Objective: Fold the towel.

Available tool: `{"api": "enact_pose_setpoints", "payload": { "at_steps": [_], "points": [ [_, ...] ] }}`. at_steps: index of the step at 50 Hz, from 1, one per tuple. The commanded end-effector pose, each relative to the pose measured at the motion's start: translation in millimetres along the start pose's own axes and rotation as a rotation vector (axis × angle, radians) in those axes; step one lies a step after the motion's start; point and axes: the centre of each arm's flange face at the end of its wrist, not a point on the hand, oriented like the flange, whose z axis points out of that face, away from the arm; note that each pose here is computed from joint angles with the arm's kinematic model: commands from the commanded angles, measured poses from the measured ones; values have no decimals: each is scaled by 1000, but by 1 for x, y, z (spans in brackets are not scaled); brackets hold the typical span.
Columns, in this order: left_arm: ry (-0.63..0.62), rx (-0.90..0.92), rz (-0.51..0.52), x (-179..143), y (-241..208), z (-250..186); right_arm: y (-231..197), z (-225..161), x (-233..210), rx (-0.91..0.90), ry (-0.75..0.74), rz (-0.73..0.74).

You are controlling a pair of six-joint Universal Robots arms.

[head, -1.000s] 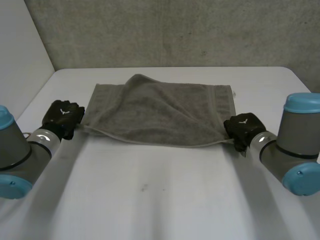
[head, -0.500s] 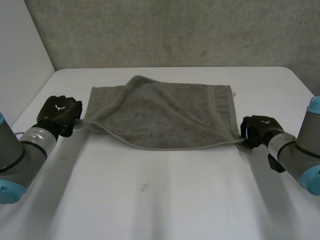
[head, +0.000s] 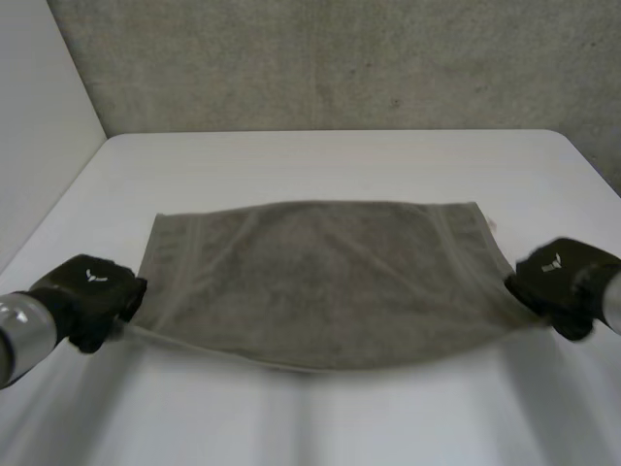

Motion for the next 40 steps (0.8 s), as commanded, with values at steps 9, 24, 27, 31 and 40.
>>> {"api": "enact_pose_setpoints", "payload": {
  "at_steps": [9,24,27,31,40],
  "points": [
    [-36,96,150,-10,-22,-12,-12,-19,27,69,67,-44],
    [-155,142,118,-30,-36,129,-45,126,26,141,227,23],
    [-186,157,126,-30,-37,141,-48,154,29,184,305,23],
    [-262,220,142,-35,-39,170,-50,183,38,254,440,53],
    [-300,303,165,-27,-43,199,-46,208,36,260,519,55]
  ]
}}
